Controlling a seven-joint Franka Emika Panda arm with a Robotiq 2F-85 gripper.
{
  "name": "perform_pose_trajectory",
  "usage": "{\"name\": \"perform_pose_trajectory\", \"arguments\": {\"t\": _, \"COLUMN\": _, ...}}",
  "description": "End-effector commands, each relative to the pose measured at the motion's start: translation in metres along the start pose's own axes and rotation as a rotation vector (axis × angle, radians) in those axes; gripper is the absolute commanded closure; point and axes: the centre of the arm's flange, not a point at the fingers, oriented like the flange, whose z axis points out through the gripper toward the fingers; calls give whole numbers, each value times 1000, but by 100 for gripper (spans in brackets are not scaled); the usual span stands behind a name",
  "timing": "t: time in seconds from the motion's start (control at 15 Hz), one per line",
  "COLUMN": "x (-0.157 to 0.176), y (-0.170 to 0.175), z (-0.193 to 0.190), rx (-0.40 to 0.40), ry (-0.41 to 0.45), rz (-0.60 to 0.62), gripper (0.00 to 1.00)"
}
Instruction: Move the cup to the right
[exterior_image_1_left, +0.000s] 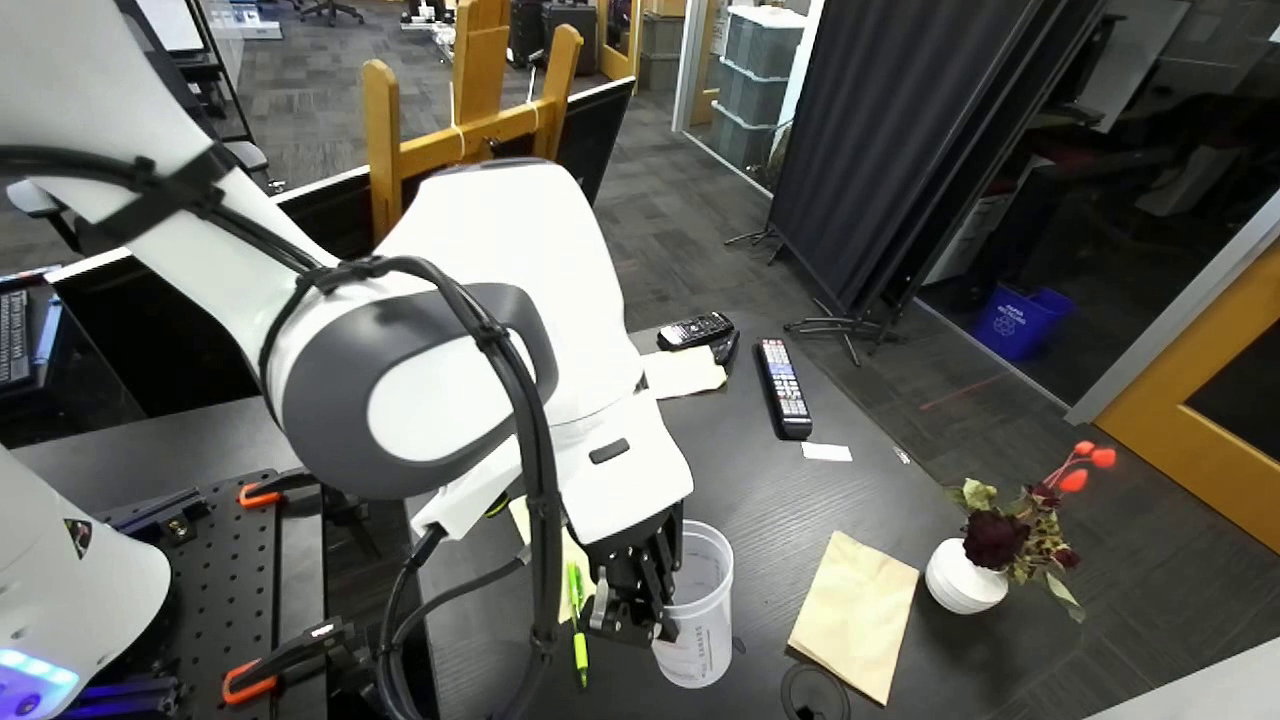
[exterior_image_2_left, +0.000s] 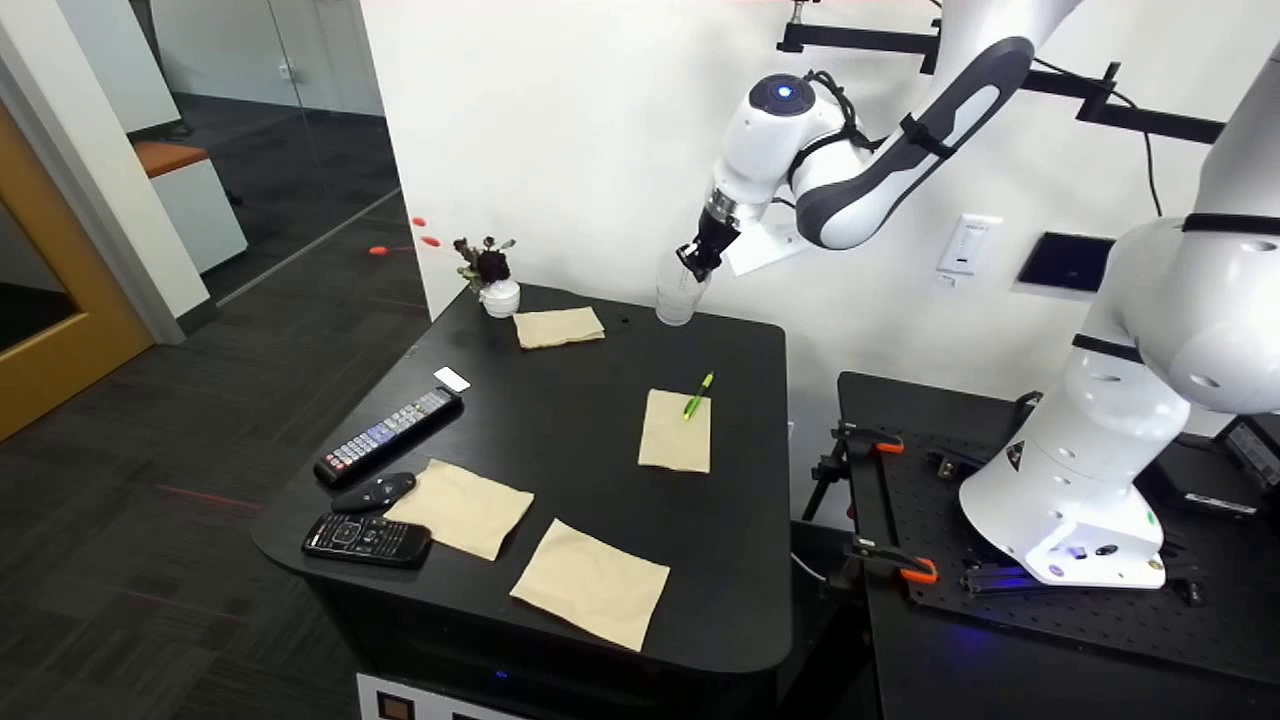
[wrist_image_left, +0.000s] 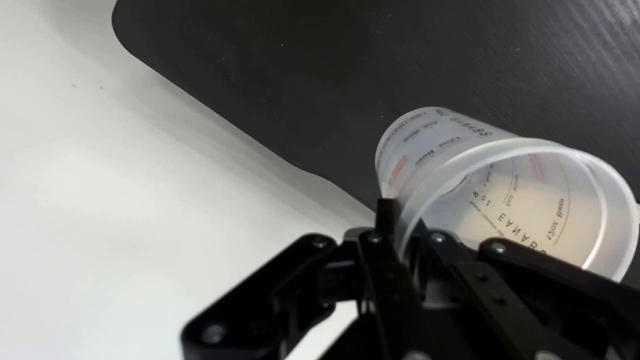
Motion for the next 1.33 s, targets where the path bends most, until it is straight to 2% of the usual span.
{"name": "perform_pose_trajectory", "arguments": {"t": 0.0, "x": 2, "y": -11, "z": 30, "rx": -10, "ry": 25, "rz": 83, "gripper": 99}}
{"name": "perform_pose_trajectory", "arguments": {"t": 0.6, "x": -9, "y": -7, "z": 74, "rx": 42, "ry": -69, "rz": 200, "gripper": 99}}
{"name": "perform_pose_trajectory", "arguments": {"t": 1.07, "x": -13, "y": -5, "z": 91, "rx": 96, "ry": -120, "rz": 281, "gripper": 99}}
{"name": "perform_pose_trajectory", "arguments": {"t": 1.13, "x": -13, "y": -6, "z": 92, "rx": 101, "ry": -124, "rz": 278, "gripper": 69}}
{"name": "perform_pose_trajectory", "arguments": {"t": 1.27, "x": -12, "y": -9, "z": 89, "rx": 104, "ry": -129, "rz": 271, "gripper": 61}}
